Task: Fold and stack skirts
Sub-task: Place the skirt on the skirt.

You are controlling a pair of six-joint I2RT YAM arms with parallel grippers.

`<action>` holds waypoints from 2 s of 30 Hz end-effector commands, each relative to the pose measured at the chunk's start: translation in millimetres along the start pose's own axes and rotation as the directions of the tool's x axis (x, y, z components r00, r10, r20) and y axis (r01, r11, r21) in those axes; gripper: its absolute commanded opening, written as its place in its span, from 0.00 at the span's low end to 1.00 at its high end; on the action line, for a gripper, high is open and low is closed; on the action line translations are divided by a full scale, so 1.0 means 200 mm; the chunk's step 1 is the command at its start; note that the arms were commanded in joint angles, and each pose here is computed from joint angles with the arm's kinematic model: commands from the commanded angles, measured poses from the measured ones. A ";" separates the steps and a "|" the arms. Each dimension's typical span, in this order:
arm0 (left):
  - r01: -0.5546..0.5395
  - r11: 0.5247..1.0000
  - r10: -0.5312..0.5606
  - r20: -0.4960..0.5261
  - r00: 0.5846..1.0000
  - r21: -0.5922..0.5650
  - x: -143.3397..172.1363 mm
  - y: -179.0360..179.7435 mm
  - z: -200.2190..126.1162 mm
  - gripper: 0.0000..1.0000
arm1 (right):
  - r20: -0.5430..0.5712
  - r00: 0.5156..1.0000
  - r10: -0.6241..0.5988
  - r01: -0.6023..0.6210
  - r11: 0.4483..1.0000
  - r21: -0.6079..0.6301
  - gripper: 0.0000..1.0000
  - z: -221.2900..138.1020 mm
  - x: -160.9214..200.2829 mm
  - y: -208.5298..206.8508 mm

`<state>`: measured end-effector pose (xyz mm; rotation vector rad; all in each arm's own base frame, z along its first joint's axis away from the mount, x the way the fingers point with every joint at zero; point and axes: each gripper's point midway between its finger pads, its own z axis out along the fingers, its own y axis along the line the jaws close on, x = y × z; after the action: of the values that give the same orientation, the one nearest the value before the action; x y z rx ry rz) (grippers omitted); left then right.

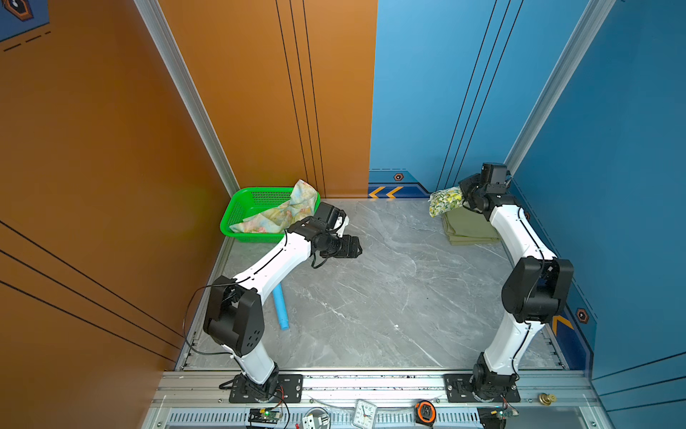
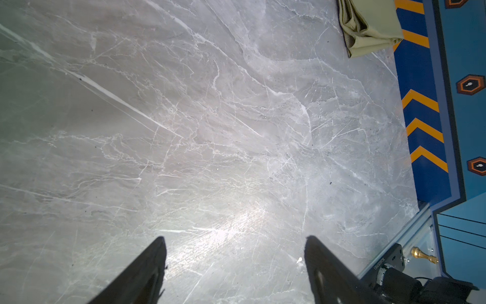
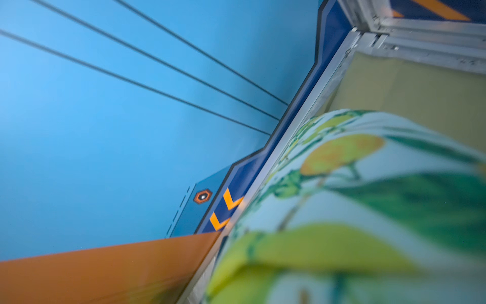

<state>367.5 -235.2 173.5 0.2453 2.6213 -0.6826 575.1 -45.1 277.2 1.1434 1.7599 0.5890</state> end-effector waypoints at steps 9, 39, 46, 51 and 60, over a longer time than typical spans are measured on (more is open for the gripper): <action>0.011 0.999 -0.010 -0.016 1.000 0.044 0.00 0.02 0.04 0.84 | 0.302 0.926 0.228 -0.230 0.973 -0.030 0.00 0.23 -0.43 0.02; 0.064 0.988 -0.091 0.192 0.977 0.144 -0.20 0.07 -0.15 0.85 | 0.216 0.939 0.269 -0.302 0.943 0.140 0.00 0.45 -0.24 -0.37; 0.053 0.989 -0.083 0.227 0.970 0.137 -0.21 0.06 -0.21 0.85 | 0.199 0.944 0.264 -0.296 0.943 0.152 0.00 0.38 -0.24 -0.39; 0.049 0.991 -0.079 0.245 0.966 0.126 -0.19 0.06 -0.25 0.85 | 0.180 0.949 0.260 -0.291 0.940 0.180 0.00 0.34 -0.19 -0.44; 0.050 0.996 -0.070 0.281 0.957 0.080 -0.19 0.10 -0.29 0.85 | 0.124 0.964 0.236 -0.263 0.920 0.292 0.09 0.27 0.00 -0.70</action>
<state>386.8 -198.8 225.4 0.0986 2.3623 -0.8134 569.5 -116.4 124.1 1.6434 1.6803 0.3909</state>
